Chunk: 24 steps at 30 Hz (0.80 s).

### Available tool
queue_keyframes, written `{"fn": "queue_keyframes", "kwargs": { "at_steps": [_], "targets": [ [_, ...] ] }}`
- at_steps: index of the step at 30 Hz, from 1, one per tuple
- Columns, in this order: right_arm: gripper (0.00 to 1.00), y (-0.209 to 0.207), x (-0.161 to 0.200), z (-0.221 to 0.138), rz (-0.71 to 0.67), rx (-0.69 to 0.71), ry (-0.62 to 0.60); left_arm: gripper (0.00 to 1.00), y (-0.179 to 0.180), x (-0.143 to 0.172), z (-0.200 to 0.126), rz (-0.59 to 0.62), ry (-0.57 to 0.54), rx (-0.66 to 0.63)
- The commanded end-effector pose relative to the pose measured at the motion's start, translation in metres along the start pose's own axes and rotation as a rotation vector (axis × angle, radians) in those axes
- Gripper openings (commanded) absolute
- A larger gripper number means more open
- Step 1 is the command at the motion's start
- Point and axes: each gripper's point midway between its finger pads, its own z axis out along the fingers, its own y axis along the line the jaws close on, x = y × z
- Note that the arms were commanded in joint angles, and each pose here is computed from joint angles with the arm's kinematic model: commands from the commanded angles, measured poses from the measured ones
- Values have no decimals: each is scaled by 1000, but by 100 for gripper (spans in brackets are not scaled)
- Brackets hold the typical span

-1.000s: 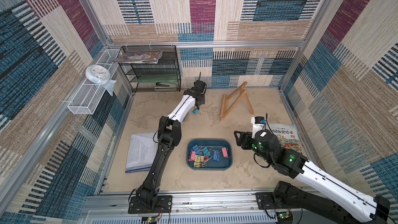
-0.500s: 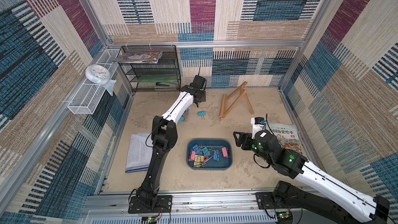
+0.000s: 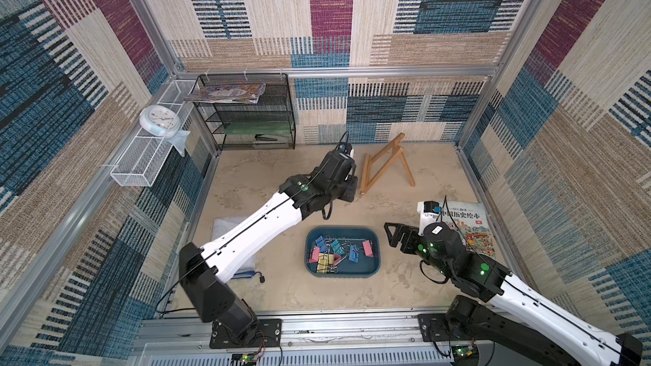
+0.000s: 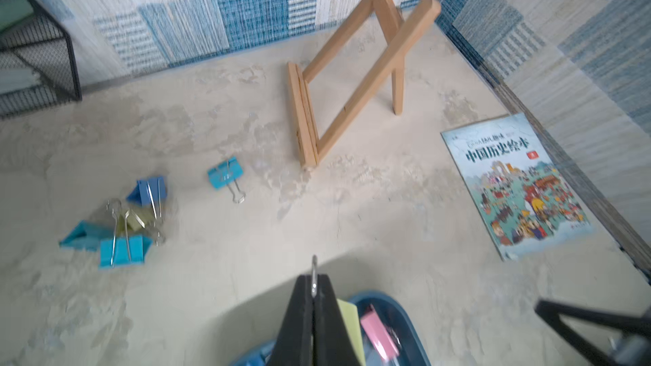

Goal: Put the binder clips in the storage box
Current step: Place the binder clip in the storage box.

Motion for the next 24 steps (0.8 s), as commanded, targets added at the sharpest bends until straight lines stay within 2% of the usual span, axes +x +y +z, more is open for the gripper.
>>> {"fn": "queue_keyframes", "kwargs": {
  "at_steps": [1, 4, 7, 12, 14, 20, 24],
  "targets": [
    [99, -11, -1, 0, 21, 39, -24, 0, -11, 8, -23, -176, -145, 72],
    [99, -14, 2, 3, 36, 47, -26, 0, -12, 48, -27, -292, -150, 115],
    [100, -15, 7, 8, 50, 42, -16, 0, -7, 84, -20, -386, -124, 106],
    [100, -17, 14, 14, 67, 44, 6, 0, -19, 128, 0, -446, -105, 119],
    [100, -18, 15, 14, 70, 48, 9, 0, -31, 138, 7, -427, -97, 134],
    [100, -17, 19, 17, 84, 32, 16, 0, -69, 162, 32, -271, -84, 148],
    [100, -16, 19, 17, 76, 31, 24, 0, -79, 177, 48, -211, -82, 134]
  ]
}}
